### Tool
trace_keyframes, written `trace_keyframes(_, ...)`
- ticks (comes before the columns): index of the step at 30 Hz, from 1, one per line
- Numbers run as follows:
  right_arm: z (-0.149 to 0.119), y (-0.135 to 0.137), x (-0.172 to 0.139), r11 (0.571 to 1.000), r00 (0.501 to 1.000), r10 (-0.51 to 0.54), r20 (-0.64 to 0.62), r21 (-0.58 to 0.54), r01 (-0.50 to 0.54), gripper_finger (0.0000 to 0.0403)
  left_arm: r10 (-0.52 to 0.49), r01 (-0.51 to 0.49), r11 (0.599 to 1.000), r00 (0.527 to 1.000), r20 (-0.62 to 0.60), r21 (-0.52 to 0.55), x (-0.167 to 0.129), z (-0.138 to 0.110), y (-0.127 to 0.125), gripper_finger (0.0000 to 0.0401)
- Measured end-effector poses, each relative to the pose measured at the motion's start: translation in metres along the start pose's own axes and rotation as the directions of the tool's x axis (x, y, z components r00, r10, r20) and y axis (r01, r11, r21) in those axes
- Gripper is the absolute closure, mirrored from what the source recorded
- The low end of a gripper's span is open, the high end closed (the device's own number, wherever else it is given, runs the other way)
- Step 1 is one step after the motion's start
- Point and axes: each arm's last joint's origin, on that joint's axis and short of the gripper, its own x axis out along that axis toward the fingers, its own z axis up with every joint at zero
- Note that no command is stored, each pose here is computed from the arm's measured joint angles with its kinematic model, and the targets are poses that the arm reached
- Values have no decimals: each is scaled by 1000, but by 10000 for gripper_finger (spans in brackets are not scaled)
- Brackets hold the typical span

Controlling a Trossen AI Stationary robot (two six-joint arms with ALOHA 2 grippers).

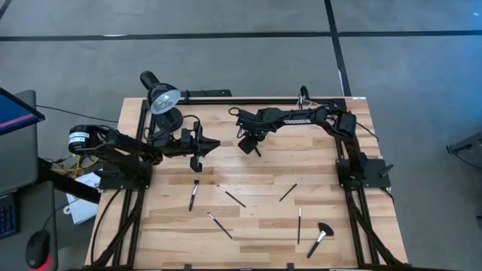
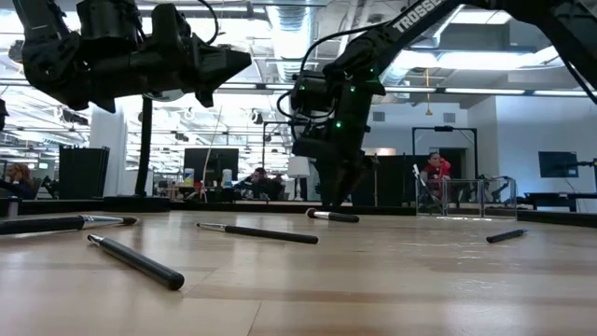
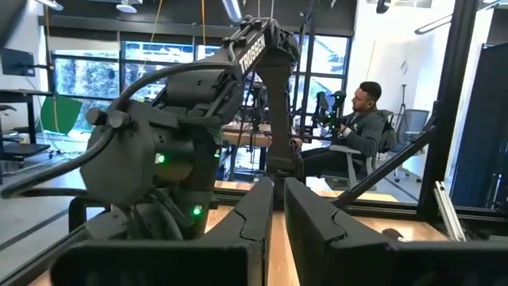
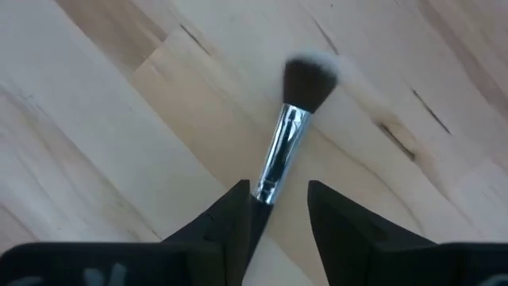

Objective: Sort items
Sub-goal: Put the powder brush into the transparent organizer

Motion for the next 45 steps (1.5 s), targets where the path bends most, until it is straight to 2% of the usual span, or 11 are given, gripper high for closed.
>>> trace_keyframes(6,-2,1,7,1000,1000,-8,-27,24,9,278,0,0,1000,1000,3,0,0,0,0,368)
trace_keyframes(16,-11,-3,8,998,992,-62,-111,0,63,275,0,0,1000,1000,3,-23,0,0,0,371)
trace_keyframes(26,-17,-5,7,992,980,-115,-162,-75,104,300,0,0,1000,1000,3,-23,0,0,0,371)
trace_keyframes(32,-16,-8,7,991,980,-118,-163,-79,106,324,0,0,1000,1000,3,-23,0,0,0,371)
trace_keyframes(40,-19,-10,31,984,965,-139,-222,-137,110,344,0,0,1000,1000,0,-26,0,0,0,371)
trace_keyframes(45,-19,-9,25,980,968,-152,-199,-160,121,362,0,0,1000,1000,0,-31,0,0,0,371)
